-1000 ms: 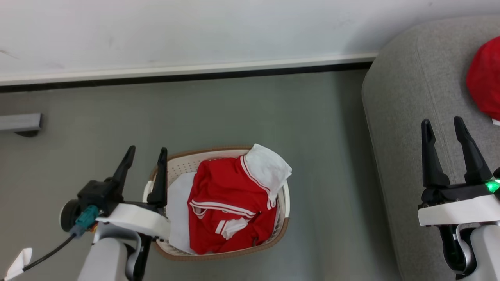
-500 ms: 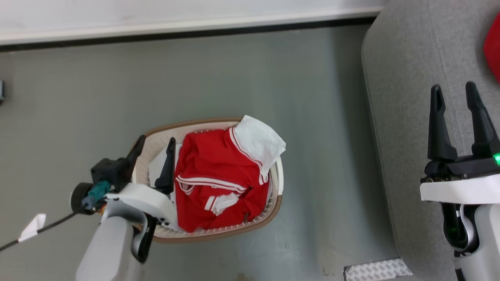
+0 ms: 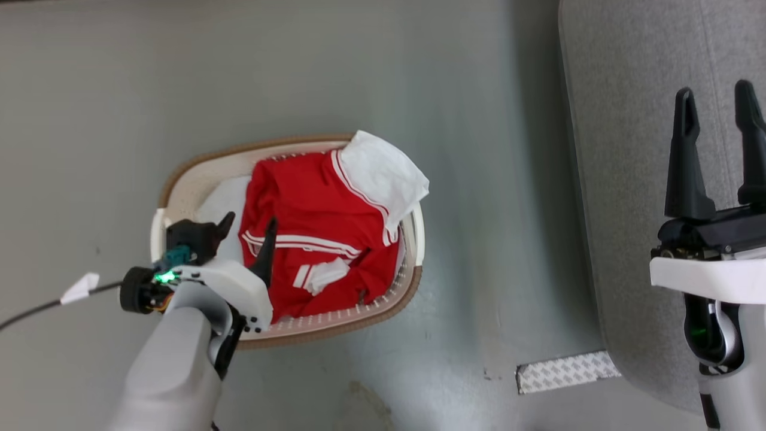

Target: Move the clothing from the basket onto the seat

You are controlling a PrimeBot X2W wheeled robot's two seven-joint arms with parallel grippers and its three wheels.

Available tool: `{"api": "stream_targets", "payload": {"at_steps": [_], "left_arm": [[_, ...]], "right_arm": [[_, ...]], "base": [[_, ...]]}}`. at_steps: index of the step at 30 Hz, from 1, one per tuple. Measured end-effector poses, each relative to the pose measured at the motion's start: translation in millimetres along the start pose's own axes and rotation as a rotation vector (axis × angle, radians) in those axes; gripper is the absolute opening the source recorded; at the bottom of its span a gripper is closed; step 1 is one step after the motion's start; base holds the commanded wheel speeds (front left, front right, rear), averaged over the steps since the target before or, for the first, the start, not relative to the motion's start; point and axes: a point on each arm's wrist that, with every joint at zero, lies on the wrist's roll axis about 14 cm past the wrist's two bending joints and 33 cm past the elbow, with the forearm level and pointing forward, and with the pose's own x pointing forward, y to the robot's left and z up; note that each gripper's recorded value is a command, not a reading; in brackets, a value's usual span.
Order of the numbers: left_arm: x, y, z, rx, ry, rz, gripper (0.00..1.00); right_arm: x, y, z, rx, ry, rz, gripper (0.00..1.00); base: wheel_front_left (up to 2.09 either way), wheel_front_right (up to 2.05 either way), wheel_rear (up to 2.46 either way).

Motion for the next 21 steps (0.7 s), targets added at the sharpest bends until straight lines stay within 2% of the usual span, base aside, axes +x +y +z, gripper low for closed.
{"api": "stream_targets", "payload": {"at_steps": [9, 21], "left_arm": [[28, -3, -56, -0.011, 0.207, -0.034, 1.0], [50, 9, -120, -0.023, 0.433, -0.034, 1.0]], "right_arm": [[8, -9, -14, -0.012, 0.007, -0.022, 1.0], [12, -28, -36, -0.043, 0.04, -0.069, 1.0]], "base": [[0.0, 0.0, 0.0], [0.0, 0.0, 0.0]]}}
